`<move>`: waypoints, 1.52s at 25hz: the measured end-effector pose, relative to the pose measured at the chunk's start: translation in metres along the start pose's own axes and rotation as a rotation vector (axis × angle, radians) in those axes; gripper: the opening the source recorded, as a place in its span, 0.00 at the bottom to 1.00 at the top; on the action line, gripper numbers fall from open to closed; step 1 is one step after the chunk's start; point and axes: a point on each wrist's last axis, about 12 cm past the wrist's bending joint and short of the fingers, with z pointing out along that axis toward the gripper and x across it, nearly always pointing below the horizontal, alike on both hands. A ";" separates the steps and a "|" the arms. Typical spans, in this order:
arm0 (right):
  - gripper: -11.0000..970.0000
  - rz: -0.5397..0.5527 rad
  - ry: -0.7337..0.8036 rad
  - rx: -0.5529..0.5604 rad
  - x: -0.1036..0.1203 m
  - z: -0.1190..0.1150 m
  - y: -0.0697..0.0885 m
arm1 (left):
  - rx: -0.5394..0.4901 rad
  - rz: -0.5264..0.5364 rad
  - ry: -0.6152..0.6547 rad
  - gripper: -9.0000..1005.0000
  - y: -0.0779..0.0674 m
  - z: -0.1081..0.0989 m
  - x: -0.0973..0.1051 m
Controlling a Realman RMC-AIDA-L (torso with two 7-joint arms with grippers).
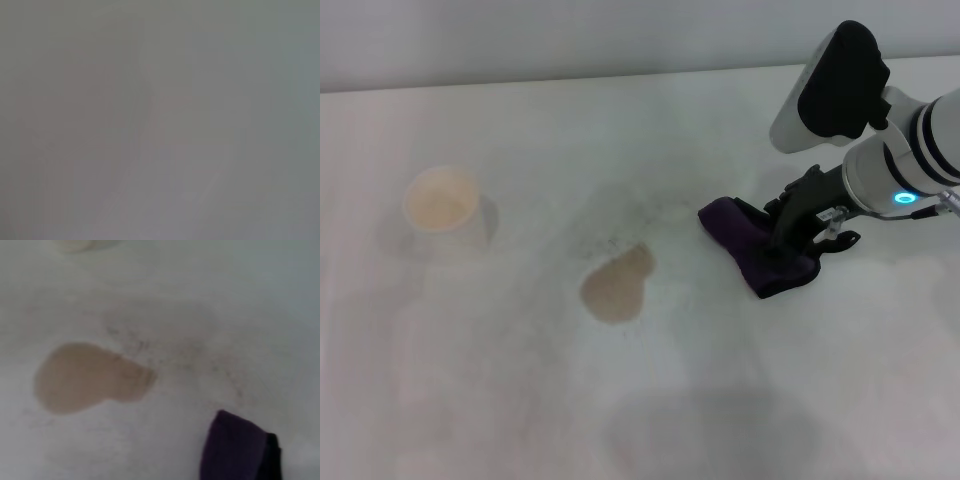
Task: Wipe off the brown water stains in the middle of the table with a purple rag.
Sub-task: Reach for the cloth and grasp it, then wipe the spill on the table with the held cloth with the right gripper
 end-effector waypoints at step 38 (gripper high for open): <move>0.11 -0.200 -0.076 -0.069 -0.065 -0.009 0.030 | 0.037 -0.035 -0.009 0.89 -0.006 0.006 -0.001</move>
